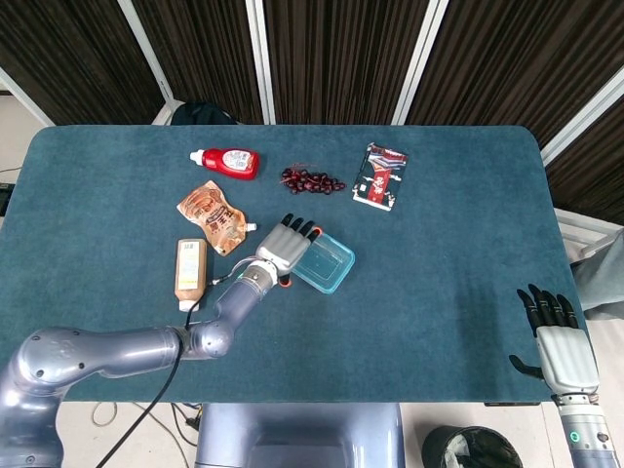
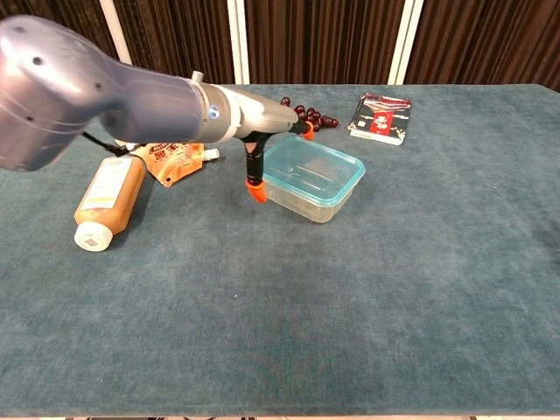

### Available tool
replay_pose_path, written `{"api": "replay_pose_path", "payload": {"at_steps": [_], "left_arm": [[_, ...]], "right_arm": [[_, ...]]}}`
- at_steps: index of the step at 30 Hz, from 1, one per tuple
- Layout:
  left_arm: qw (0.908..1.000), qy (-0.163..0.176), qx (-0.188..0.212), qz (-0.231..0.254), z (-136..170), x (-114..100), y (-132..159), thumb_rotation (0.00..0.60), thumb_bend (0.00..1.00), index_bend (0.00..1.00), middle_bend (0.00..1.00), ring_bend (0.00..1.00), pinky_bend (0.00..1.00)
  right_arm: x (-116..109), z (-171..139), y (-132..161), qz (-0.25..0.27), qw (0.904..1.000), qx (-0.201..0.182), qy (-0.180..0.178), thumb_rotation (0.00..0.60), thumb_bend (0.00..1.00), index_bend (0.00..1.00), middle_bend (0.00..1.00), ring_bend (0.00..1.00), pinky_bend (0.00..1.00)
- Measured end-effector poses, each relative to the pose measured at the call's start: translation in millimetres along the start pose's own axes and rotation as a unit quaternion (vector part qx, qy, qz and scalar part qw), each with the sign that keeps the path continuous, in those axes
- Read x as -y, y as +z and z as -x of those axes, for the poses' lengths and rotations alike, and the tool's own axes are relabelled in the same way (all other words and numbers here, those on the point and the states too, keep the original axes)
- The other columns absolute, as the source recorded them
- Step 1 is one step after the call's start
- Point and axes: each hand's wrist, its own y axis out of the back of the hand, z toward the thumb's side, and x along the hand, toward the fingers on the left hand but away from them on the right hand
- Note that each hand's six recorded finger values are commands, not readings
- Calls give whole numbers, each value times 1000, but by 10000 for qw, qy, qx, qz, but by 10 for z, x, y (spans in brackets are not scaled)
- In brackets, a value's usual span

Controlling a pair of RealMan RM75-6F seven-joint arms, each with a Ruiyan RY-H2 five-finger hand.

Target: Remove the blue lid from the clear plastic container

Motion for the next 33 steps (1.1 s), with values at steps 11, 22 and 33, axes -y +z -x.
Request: {"api": "replay_pose_path", "payload": {"at_steps": [11,22,33], "left_arm": [[10000,73,-18,55,-203,-25,109,600,0,0,0,0,0],[10000,-21,86,36,-331,-39,191,600,1,0,207,169,294],[9998,139,135,-7,-337,-89,219,600,16,0,283,291,377]], "right_arm": [[23,2,-13,15,10000,43,65,600,246,0,0,0,0],[23,2,-16,52,9999,81,79,600,246,0,0,0,0],[24,-10,-12,60,9999,68,105,600,246,0,0,0,0]]}}
